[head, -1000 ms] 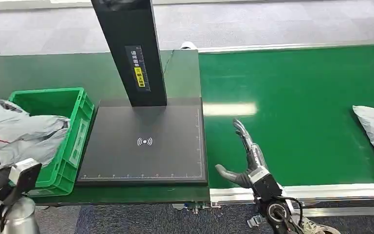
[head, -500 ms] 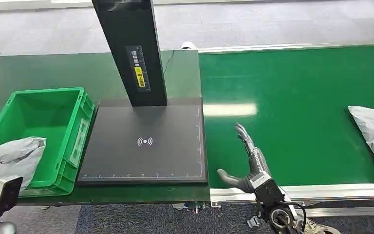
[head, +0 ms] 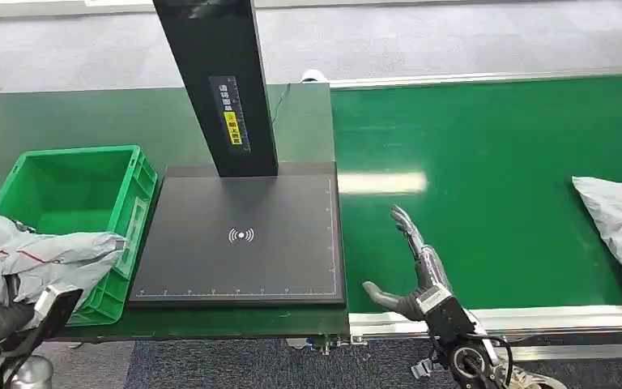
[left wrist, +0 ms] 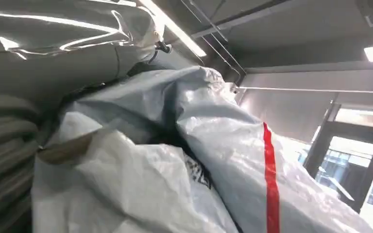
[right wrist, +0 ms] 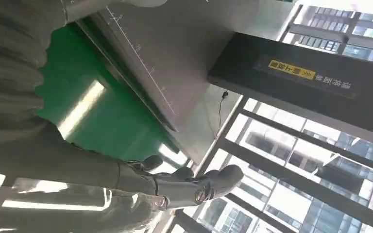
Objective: Moved the parcel from conveyor to table for the left to box.
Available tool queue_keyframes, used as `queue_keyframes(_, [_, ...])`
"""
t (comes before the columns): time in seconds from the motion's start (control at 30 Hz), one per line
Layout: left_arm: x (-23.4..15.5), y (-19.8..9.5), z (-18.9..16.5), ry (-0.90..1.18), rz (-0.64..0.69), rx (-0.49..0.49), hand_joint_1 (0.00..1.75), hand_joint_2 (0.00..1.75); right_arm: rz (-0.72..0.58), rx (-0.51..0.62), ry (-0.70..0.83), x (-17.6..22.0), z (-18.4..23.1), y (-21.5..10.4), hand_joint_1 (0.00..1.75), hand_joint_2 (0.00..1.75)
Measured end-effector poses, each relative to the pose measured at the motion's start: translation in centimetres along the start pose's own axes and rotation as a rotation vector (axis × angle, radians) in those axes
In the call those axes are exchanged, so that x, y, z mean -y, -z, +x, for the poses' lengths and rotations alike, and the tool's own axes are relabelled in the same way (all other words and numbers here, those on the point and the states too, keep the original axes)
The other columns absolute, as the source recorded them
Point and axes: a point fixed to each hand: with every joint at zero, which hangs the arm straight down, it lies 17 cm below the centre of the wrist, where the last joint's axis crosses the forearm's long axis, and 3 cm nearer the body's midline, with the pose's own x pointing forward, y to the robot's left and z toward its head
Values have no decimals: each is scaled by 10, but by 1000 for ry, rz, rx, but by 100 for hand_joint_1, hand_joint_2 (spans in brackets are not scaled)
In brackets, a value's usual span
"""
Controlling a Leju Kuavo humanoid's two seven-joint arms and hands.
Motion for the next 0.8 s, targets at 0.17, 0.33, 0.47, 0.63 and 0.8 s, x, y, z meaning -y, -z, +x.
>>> queue_keyframes(0.17, [2, 0, 5, -6, -4, 11, 175, 175, -4, -1, -2, 2, 0, 0, 0, 175])
queue_keyframes(0.33, [-7, 5, 21, -20, 20, 56, 175, 175, 1, 0, 2, 1, 0, 0, 0, 175])
queue_keyframes(0.47, [-18, 13, 53, -30, 52, 134, 175, 175, 7, 7, 3, 0, 2, 2, 0, 175])
queue_keyframes(0.63, [-30, 23, 70, -47, 97, 156, 0, 175, 8, 9, 5, 0, 2, 1, 0, 175])
queue_keyframes(0.8, [16, 22, 45, -55, -15, -12, 0, 175, 7, 2, -5, -1, 1, -2, 0, 175])
